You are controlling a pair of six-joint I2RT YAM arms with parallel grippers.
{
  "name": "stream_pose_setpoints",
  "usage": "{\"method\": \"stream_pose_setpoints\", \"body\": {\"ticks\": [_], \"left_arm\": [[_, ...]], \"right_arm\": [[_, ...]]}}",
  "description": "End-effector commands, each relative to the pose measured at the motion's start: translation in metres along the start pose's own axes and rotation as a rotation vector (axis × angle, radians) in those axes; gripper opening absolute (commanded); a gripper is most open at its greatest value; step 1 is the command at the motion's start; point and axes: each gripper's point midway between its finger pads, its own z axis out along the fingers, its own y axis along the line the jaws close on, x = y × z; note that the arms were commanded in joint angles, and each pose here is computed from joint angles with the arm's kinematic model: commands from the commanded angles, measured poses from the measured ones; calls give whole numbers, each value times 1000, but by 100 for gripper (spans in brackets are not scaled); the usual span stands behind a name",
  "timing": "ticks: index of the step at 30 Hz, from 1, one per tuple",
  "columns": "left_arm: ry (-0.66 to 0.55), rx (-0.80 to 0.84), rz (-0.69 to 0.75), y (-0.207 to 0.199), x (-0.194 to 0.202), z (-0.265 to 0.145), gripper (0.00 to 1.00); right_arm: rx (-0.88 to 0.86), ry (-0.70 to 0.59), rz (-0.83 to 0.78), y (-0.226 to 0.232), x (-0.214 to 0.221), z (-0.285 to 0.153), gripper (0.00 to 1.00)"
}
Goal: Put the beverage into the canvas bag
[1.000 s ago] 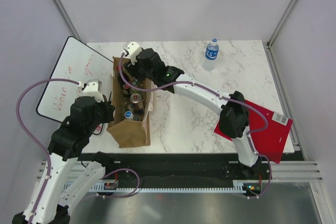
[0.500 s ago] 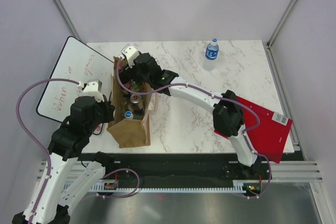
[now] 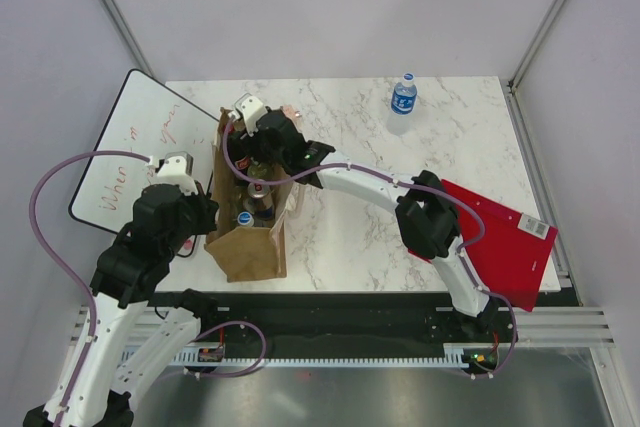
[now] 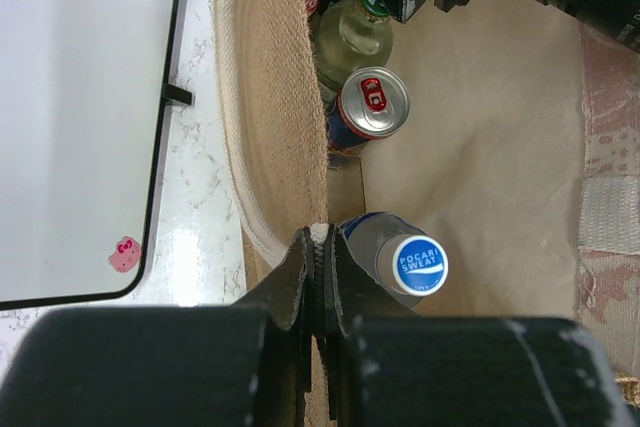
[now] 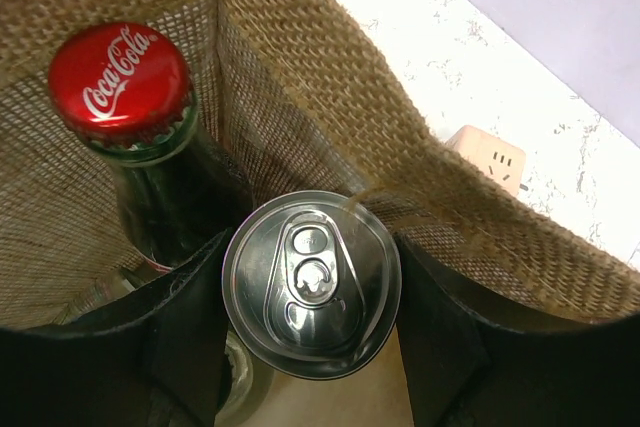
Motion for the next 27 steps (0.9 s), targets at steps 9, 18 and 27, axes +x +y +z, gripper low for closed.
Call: {"method": "stream_pose_setpoints", "body": {"ticks": [9,18,27], "left_arm": [[-30,60,-29,-13,-10,-3,2],[-45,54,-24,-11,-15,-9,2],[-48,36,-25,-8,-16,-9,3]], "right_arm": [[60,-120,71,-17,-52,-21,70],[61,-70,70,-16,-38,-18,76],[-86,-178,185,-10,-132,-84,75]]}}
